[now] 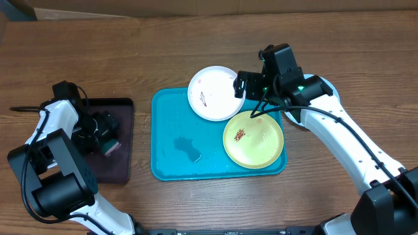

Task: Clean dirty plates on tray and stack at the side
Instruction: 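Grasp the white plate rim with the right gripper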

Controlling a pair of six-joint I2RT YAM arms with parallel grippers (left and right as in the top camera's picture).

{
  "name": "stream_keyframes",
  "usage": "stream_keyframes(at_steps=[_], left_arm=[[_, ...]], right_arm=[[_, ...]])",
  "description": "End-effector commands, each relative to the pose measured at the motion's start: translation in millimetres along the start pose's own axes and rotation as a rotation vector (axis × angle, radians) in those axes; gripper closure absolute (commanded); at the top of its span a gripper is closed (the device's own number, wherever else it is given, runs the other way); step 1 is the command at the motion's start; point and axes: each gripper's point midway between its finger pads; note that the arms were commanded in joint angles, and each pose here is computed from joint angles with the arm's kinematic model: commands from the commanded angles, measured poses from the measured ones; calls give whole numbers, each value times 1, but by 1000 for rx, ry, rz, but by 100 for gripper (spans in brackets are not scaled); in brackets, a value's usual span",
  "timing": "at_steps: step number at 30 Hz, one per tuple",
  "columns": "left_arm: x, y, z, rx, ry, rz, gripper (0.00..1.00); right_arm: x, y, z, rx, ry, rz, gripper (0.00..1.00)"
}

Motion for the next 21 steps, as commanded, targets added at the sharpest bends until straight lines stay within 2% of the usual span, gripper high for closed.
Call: stream_keyframes(at_steps=[1, 8, 9, 13, 17, 21], left_arm=[[2, 4, 1, -19, -2, 11, 0], [2, 4, 0, -19, 1, 14, 5], [2, 4, 0, -19, 2, 14, 5], [2, 4, 0, -18, 1, 13, 6], [2, 4, -1, -18, 3, 14, 7], [2, 5, -2, -18, 7, 17, 8]], right_arm=[[7, -9, 4, -9, -20, -58, 0], [69, -21, -12, 8, 49, -85, 2], [76, -23, -15, 12, 59, -88, 4], [96, -26, -19, 13, 65, -90, 25], [109, -27, -17, 11, 47, -85, 34], [121, -31, -21, 11, 56, -96, 39]])
Point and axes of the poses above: each gripper's point midway between its finger pads, its own x axis out along the fingers, its own y axis along the line the jaws close on, z = x × y, and after that the axes turned 14 degrees about -x, right-handed
